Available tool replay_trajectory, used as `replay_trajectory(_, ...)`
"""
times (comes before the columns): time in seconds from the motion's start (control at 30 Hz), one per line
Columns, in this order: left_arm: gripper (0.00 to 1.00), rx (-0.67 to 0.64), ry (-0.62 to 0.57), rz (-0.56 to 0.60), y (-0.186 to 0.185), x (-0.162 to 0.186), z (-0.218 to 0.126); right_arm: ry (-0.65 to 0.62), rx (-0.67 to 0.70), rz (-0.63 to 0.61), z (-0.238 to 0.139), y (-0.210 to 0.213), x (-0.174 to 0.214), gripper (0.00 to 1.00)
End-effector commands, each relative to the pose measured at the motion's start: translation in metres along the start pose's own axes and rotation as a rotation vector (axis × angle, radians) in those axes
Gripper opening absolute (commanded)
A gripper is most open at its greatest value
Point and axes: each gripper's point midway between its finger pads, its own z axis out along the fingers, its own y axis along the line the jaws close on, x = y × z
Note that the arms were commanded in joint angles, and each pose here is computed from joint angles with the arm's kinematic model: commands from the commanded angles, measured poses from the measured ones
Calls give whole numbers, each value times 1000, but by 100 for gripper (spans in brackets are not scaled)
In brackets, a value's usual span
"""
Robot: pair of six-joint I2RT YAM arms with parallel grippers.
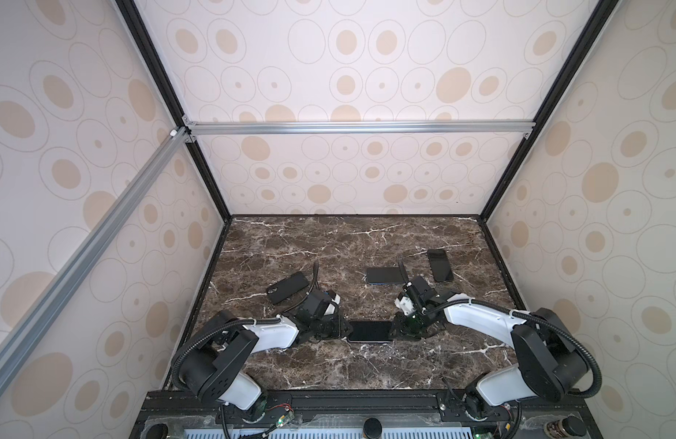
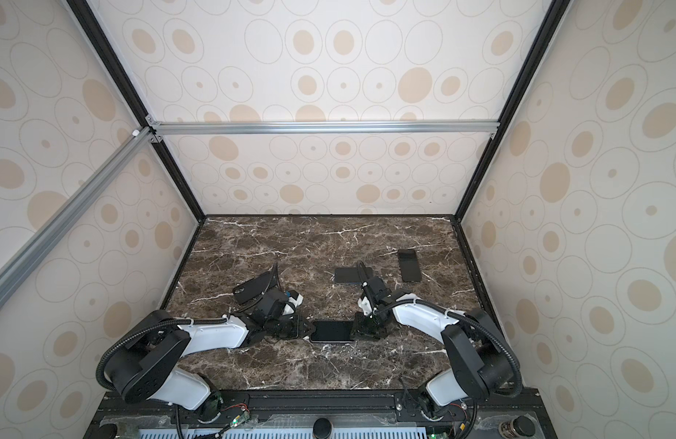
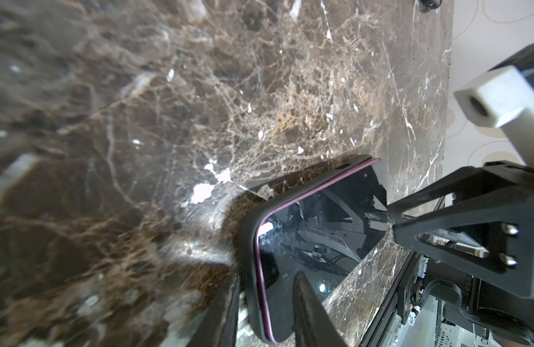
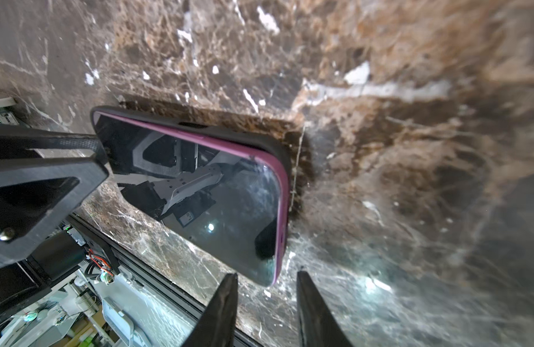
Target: Put the phone into the phone case
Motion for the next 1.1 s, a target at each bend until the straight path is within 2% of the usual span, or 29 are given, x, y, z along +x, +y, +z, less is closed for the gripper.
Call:
replay_trajectory(0.0, 31, -198, 202, -91, 57, 61, -2, 27, -27, -3, 7, 2, 5, 32)
replay_trajectory(0.4, 21, -204, 275, -74, 61, 77, 3, 47, -28, -19, 21, 1, 3, 18)
replay_trajectory(0.5, 21, -211, 275, -74, 63, 77, 5, 58, -30, -20, 24, 2, 4, 17)
replay_trajectory(0.6, 16, -211, 270, -75, 62, 76, 5, 60, -17, -27, 27, 1, 5, 16)
replay_trajectory(0.67, 16, -213, 272, -74, 62, 77, 5, 55, 1, -29, 26, -2, 5, 19)
replay_trajectory(0.8, 16, -266, 267, -65, 73, 79, 3, 42, 10, -36, 27, -3, 2, 18)
replay_trajectory(1.07, 17, -267, 286, -79, 79, 86, 9, 88, 7, -15, 41, -6, 9, 9)
